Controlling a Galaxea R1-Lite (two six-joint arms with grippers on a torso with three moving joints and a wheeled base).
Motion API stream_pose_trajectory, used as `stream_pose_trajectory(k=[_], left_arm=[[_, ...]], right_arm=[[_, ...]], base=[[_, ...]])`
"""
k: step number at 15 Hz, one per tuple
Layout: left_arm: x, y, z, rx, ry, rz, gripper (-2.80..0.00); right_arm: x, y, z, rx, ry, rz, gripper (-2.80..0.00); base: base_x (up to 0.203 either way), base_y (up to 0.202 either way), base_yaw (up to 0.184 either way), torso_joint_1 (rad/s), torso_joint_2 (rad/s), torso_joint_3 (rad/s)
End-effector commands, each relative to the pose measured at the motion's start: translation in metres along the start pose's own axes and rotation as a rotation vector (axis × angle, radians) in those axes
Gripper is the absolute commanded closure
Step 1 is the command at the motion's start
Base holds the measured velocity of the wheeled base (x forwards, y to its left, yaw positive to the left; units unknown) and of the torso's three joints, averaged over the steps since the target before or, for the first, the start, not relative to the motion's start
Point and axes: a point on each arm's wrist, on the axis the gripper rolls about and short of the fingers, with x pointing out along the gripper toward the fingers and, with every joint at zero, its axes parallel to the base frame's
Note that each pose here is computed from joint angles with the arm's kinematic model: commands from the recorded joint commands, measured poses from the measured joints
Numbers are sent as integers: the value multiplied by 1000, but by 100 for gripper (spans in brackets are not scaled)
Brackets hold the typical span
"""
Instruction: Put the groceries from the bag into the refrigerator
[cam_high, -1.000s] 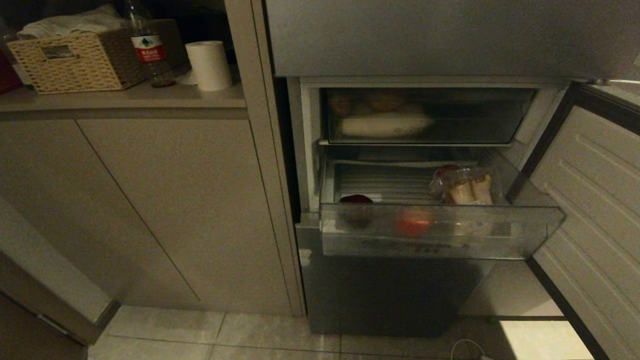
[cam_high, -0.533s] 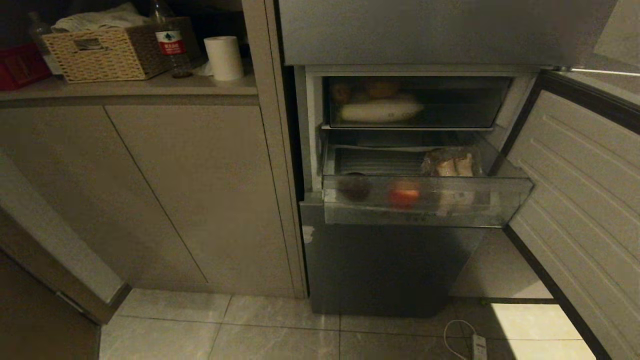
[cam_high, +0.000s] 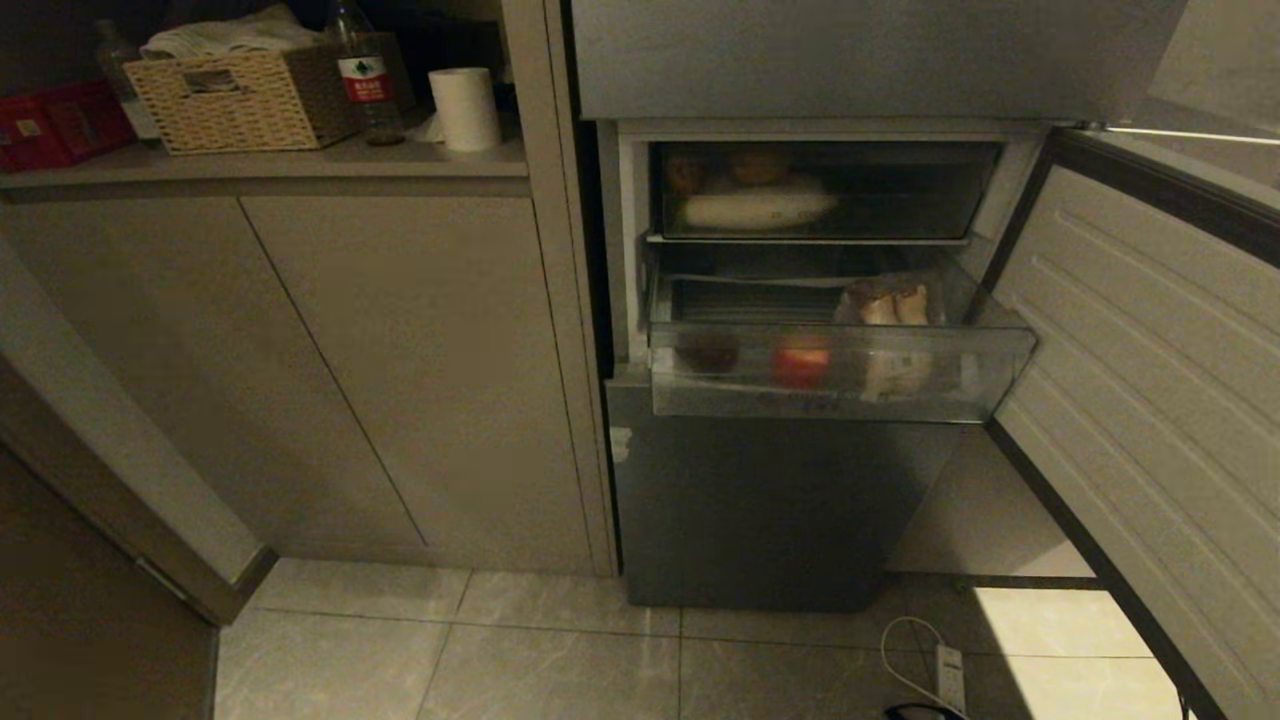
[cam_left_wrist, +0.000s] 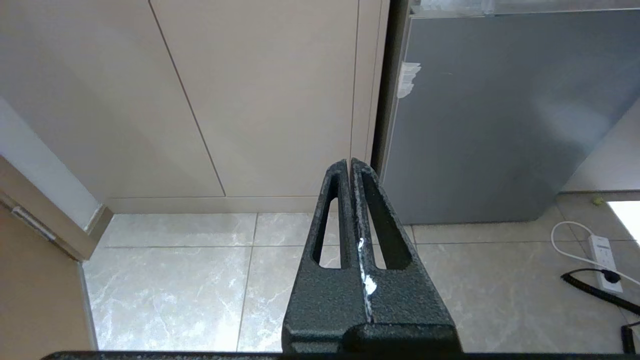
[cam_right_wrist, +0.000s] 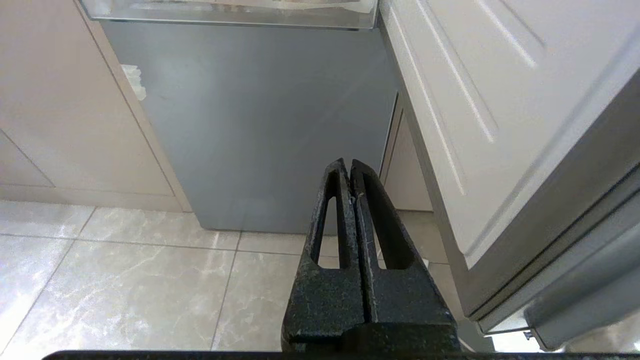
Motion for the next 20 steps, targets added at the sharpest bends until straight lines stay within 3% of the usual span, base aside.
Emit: stream_pose_trajectory(k=[1,6,15,20], left_arm=[[0,0,0,0,1,1,0],[0,0,0,-1,1,0,0],[0,0,0,-1,1,0,0],[0,0,0,-1,1,0,0]], right_arm=[[0,0,0,0,1,1,0],[0,0,0,0,1,0,0],[0,0,0,2,1,0,0],[0,0,0,2,1,0,0]], base=[[0,0,0,0,0,0],[0,15,0,1,2,0],[0,178,-1,0,2,2],[0,15,0,0,0,0]])
